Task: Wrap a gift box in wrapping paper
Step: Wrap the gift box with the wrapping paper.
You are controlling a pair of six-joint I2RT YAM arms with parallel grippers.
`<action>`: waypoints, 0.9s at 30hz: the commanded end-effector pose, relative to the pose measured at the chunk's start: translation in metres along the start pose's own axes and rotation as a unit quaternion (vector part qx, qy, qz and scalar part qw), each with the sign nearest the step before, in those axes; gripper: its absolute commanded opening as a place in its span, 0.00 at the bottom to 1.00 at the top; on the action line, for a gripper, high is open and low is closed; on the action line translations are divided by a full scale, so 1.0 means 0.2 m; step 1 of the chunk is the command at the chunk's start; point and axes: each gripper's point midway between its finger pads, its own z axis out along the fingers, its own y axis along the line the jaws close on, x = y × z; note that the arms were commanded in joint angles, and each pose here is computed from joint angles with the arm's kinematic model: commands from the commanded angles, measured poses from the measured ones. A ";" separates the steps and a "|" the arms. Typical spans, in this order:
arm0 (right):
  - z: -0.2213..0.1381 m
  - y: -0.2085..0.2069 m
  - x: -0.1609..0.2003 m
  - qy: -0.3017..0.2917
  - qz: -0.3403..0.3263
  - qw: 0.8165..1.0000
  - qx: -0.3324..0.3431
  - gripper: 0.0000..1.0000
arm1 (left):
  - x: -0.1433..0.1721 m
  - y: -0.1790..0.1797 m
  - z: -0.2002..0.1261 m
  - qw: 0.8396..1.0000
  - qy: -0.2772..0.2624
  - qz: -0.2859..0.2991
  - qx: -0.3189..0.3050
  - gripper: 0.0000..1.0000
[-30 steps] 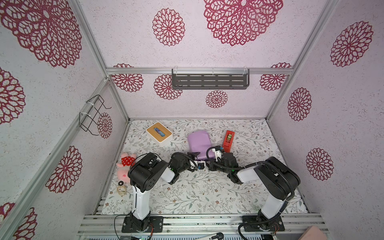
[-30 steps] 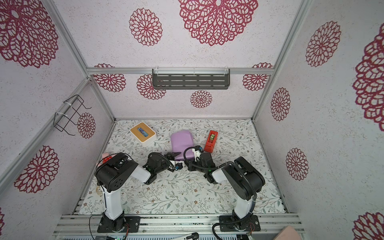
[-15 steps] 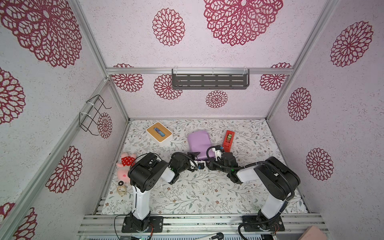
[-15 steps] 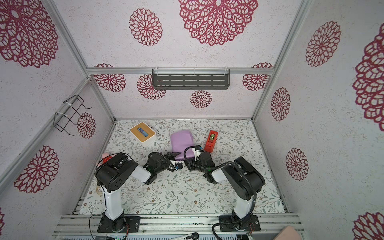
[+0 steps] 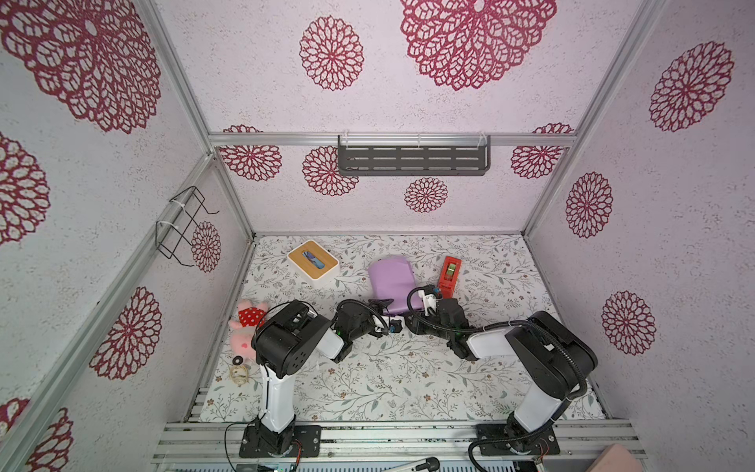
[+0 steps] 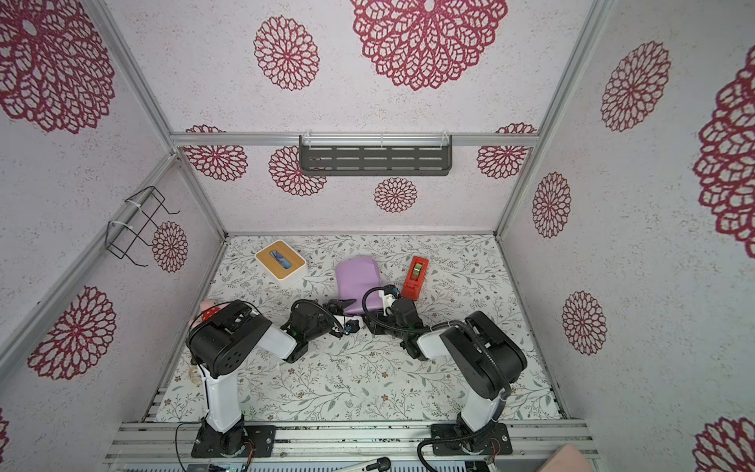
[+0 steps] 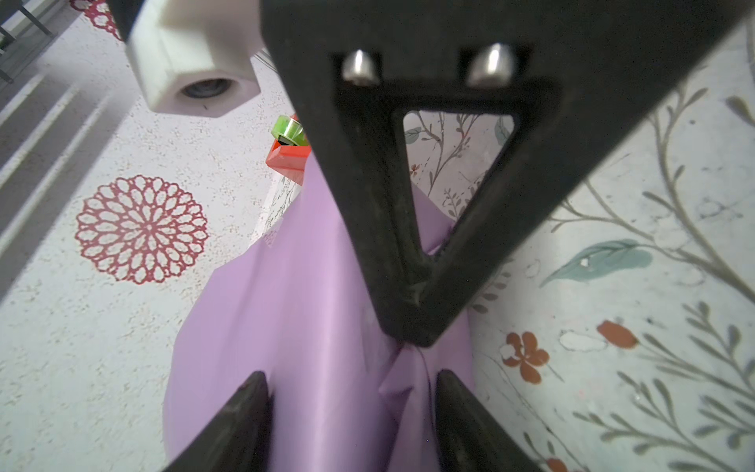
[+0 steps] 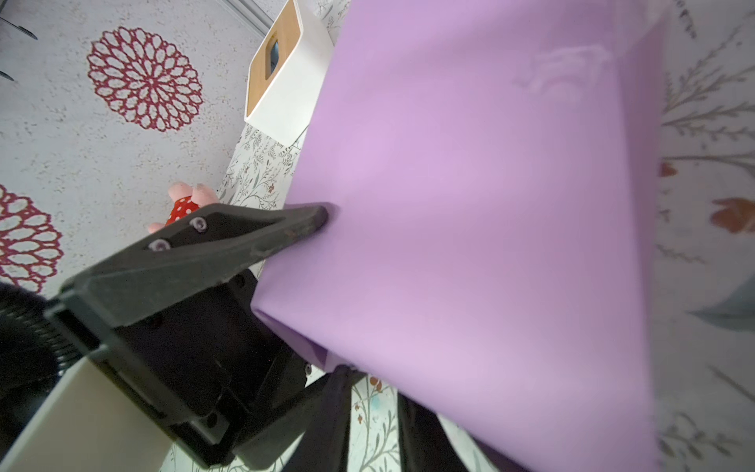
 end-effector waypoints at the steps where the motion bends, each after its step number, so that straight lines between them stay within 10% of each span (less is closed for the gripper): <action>1: -0.03 0.06 -0.10 -0.025 -0.021 0.999 -0.003 0.25 | 0.06 -0.16 0.00 0.998 0.026 -0.017 0.057 0.66; 19: -0.16 0.07 -0.07 -0.020 -0.048 0.999 0.018 0.28 | 0.06 -0.15 0.00 0.998 0.029 -0.018 0.055 0.66; 27: -0.04 0.16 -0.04 -0.008 -0.032 0.999 -0.032 0.02 | 0.06 -0.15 0.00 0.998 0.030 -0.018 0.054 0.66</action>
